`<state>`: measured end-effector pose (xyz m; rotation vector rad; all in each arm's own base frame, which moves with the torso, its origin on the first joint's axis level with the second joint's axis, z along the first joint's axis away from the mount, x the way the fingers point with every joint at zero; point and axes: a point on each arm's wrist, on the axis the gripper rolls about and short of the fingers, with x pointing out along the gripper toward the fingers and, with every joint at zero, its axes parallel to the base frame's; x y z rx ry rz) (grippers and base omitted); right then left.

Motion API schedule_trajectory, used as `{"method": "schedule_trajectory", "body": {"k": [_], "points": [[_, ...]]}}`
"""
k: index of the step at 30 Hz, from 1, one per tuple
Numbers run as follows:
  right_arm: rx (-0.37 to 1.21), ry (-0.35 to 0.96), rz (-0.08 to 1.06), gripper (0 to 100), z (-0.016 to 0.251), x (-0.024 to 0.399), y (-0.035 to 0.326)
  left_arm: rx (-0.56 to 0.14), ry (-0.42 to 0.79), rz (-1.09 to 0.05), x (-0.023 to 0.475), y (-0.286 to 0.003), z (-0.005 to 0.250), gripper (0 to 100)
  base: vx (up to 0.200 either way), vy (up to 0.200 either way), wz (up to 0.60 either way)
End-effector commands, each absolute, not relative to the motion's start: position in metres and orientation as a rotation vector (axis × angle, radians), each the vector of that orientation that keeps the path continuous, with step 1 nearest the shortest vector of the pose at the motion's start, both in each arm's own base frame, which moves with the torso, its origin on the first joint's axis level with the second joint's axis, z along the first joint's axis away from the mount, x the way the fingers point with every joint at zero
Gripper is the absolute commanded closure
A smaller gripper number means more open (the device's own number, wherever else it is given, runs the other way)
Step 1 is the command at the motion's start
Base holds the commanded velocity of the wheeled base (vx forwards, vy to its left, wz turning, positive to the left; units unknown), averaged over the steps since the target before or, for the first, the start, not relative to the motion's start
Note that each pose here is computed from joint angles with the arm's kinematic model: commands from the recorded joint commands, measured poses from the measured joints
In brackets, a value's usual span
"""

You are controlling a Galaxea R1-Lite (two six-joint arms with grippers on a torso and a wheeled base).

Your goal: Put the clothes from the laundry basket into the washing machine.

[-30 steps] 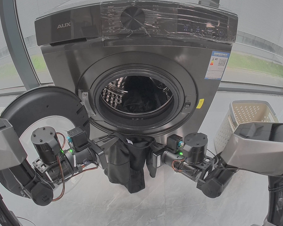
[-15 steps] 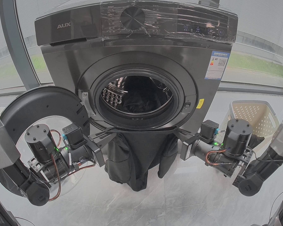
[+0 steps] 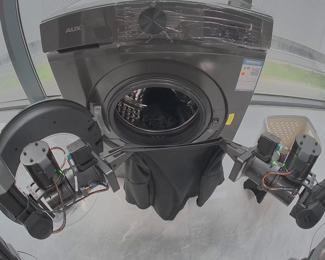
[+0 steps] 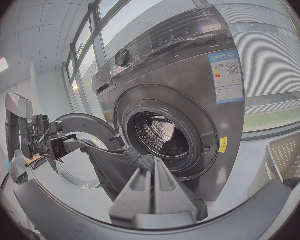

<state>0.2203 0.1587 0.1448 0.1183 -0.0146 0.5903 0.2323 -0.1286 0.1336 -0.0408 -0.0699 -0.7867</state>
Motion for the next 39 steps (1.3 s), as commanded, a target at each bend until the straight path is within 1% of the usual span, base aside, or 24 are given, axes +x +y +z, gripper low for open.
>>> {"method": "schedule_trajectory", "body": {"k": [1,20,31,34,39], "points": [[0.124,-0.034,0.587,100,0.150,0.219,0.157,-0.040,-0.073,-0.785,0.231,-0.128,0.134,100,0.000,0.000,0.00],[0.120,-0.037,0.553,100,0.149,0.221,0.157,-0.032,-0.058,-0.783,0.229,-0.125,0.131,100,0.000,0.000,0.00],[0.131,-0.061,0.550,100,0.155,0.225,0.159,-0.032,-0.061,-0.783,0.230,-0.126,0.132,100,0.000,0.000,0.00],[0.135,-0.067,0.533,100,0.156,0.227,0.159,-0.032,-0.063,-0.781,0.230,-0.125,0.132,100,0.000,0.000,0.00],[0.146,-0.082,0.527,100,0.160,0.229,0.161,-0.031,-0.058,-0.761,0.234,-0.121,0.130,100,0.000,0.000,0.00]]}}
